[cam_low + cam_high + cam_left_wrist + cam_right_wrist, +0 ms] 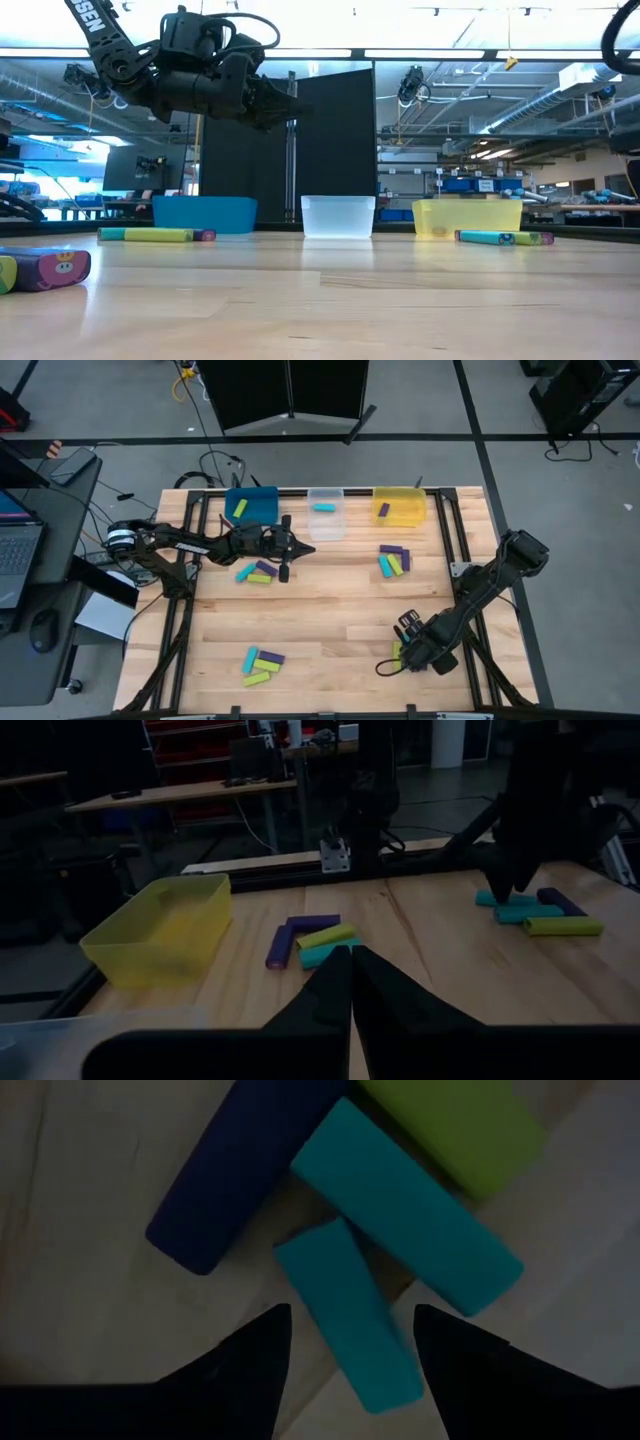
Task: Sort blocks
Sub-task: Put the blue block into the transparent bin
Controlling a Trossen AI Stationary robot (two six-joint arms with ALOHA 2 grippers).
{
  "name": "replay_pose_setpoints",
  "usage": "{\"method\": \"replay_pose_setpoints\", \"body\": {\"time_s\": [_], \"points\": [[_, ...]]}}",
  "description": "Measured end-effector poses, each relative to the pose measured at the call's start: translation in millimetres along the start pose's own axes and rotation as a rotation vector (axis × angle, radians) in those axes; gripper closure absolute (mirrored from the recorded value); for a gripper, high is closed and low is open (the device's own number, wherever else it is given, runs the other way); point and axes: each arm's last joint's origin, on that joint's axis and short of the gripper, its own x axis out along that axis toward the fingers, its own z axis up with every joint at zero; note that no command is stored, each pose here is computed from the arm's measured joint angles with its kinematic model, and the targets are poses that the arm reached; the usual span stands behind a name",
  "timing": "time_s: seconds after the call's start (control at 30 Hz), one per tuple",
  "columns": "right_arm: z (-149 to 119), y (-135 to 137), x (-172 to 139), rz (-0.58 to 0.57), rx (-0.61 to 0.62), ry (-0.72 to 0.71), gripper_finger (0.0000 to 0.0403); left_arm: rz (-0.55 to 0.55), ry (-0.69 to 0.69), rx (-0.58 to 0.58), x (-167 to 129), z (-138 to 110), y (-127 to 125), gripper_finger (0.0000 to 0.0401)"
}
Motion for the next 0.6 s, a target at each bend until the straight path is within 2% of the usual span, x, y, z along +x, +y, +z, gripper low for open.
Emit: {"method": "replay_pose_setpoints", "body": {"time_s": [0.33, 0.6], "points": [[-6, -2, 14, -0.02, 0.017, -0.026, 0.0207, -0.001, 0.006, -0.002, 0, 0, 0, 0.038], [-6, -3, 14, -0.028, 0.061, -0.031, 0.0269, -0.001, 0.006, -0.002, 0, -1, 0, 0.038]]}}
